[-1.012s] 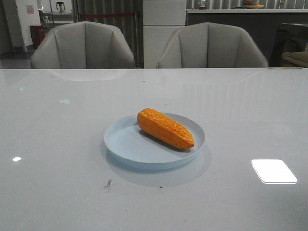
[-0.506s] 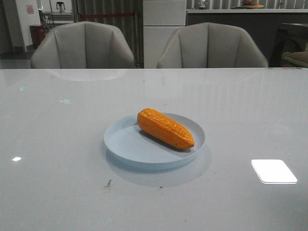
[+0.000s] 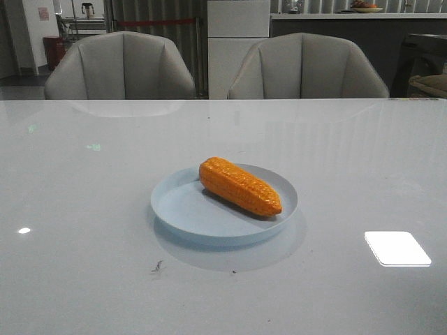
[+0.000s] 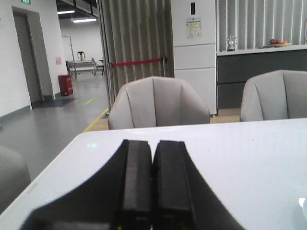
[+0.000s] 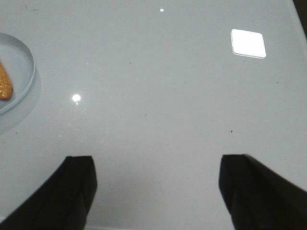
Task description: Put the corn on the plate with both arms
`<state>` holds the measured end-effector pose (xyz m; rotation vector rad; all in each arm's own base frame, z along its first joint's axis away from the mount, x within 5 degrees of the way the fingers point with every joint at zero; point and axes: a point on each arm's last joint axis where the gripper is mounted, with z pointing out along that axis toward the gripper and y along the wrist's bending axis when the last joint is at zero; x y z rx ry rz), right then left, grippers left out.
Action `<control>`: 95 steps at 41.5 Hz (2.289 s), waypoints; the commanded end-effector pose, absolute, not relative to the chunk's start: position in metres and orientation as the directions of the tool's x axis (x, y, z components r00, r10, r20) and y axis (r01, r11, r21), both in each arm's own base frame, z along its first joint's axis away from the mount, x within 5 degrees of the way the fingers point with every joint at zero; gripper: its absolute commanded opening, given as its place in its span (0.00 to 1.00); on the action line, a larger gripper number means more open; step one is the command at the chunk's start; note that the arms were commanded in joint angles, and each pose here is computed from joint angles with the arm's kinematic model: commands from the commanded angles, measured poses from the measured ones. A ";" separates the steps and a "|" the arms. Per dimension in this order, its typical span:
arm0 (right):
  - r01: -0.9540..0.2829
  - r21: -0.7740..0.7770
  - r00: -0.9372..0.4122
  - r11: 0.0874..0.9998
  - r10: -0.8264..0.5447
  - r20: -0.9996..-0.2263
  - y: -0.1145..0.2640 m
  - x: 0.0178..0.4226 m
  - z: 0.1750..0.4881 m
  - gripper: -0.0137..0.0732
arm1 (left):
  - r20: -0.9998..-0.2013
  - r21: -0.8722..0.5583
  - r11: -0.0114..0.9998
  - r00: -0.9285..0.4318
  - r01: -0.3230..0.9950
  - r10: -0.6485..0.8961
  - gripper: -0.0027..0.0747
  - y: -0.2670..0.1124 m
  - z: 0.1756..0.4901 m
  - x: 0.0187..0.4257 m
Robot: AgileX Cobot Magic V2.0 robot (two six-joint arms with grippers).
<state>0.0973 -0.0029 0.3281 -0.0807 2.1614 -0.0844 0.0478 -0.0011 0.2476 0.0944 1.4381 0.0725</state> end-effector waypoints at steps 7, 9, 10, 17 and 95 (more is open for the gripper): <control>-0.011 -0.112 -0.475 0.994 -0.104 -0.874 -0.004 0.100 0.342 0.88 | -0.985 0.097 0.995 0.147 0.002 0.095 0.15 -0.001 0.225 0.052; -0.011 -0.112 -0.475 0.994 -0.104 -0.874 -0.004 0.100 0.342 0.88 | -0.988 0.097 0.995 0.121 0.005 0.096 0.15 -0.001 0.216 0.054; -0.011 -0.112 -0.475 0.994 -0.104 -0.874 -0.004 0.100 0.342 0.88 | -0.989 0.097 0.995 0.113 0.006 0.096 0.15 -0.001 0.214 0.054; -0.011 -0.112 -0.475 0.994 -0.104 -0.874 -0.004 0.100 0.342 0.88 | -0.995 0.092 0.996 0.048 0.013 0.092 0.15 -0.001 0.198 0.056; -0.014 0.099 0.301 0.995 0.099 -0.948 -0.002 0.050 0.230 0.61 | -0.995 0.093 0.996 0.036 0.015 0.092 0.15 -0.001 0.197 0.057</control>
